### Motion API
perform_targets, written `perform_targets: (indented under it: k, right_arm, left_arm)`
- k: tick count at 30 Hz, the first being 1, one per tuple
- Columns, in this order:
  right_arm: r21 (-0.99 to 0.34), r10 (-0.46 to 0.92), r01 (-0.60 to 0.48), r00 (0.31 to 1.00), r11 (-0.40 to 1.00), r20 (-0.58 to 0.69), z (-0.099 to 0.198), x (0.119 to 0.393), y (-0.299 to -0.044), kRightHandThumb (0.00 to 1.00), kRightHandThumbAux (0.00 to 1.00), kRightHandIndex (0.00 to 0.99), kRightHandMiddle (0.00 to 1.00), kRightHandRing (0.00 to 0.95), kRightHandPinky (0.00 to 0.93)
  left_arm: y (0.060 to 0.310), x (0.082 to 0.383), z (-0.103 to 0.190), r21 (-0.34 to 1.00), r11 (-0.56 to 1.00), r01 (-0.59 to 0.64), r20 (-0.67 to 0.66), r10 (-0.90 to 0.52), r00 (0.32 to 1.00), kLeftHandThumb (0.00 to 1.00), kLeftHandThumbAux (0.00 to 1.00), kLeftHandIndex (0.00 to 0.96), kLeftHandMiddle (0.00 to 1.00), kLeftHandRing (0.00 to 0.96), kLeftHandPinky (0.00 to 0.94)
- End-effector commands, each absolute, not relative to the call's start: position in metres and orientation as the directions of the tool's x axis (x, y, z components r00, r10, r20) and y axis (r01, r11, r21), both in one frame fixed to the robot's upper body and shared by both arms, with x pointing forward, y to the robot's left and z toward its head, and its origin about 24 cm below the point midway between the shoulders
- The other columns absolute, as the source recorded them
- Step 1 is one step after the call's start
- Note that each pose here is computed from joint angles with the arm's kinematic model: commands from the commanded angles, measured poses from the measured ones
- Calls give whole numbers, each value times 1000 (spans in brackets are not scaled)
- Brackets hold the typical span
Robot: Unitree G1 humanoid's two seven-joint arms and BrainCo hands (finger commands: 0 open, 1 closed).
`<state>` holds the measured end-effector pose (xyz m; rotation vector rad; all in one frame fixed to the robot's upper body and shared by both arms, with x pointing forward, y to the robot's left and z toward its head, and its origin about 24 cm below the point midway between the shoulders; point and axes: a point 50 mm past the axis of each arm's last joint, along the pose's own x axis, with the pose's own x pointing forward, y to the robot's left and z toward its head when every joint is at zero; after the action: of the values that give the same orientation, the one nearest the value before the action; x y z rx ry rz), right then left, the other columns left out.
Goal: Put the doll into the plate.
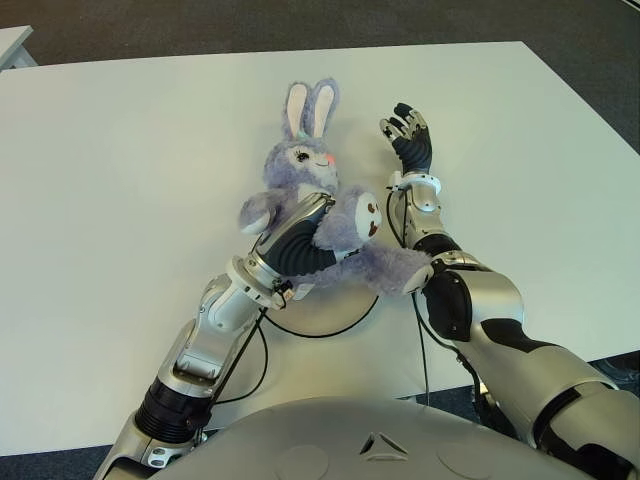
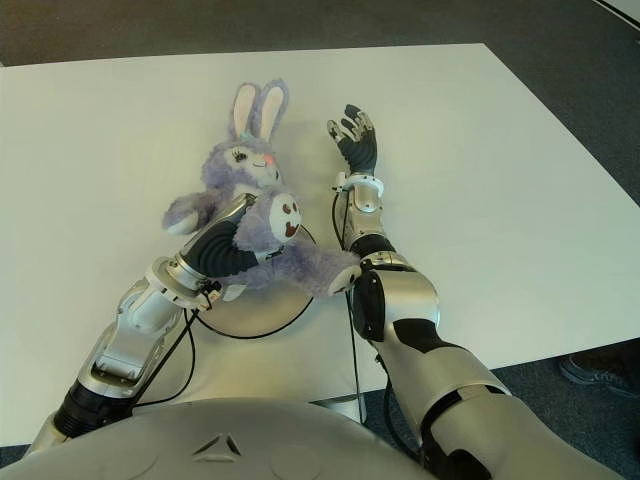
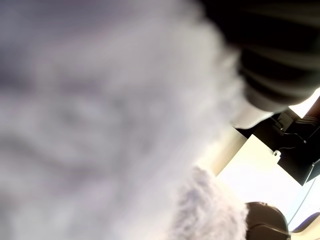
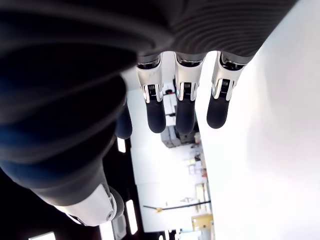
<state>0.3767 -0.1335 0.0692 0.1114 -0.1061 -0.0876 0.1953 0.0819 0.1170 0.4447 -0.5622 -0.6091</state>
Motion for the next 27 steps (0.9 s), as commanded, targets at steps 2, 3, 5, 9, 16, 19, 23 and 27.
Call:
perform_targets:
  k: [2,3,5,9,16,19,23,27]
  right_arm:
    - [101,-86,80,994,992,62,58,372,-133,366,803,187,158,146,177]
    - [101,-86,79,994,992,62,58,372,-133,363,804,187,158,146,178]
    - [102,-86,79,994,992,63,58,372,-133,368,804,189,160,146,177]
    - [107,-86,79,994,991,65,58,372,-133,415,795,191,166,148,180]
    - [120,-89,80,994,990,66,58,372,-133,473,793,191,171,151,177]
    - [124,-89,81,994,989,65,58,372,-133,478,796,192,170,149,175]
    - [124,-89,81,994,989,64,58,372,-133,475,793,192,168,148,176]
    - [125,-89,80,994,989,63,58,372,-132,466,789,192,170,148,177]
  left_arm:
    - [80,196,100,476,756,450,301,-621,724,829,666,750,846,858,870]
    - [80,196,100,467,762,449,309,-616,724,831,664,750,845,858,870]
    - [80,197,100,451,771,450,322,-611,723,842,655,744,839,854,865]
    - [79,197,98,437,778,452,335,-606,721,853,627,720,817,838,840]
    - [79,197,97,466,769,438,331,-611,719,737,676,472,760,786,758]
    - [79,197,97,485,760,434,332,-618,713,725,687,439,732,752,716]
    - [80,197,98,497,750,436,329,-628,705,722,688,434,709,717,671]
    - [80,197,97,502,747,436,325,-630,706,716,690,425,664,661,620]
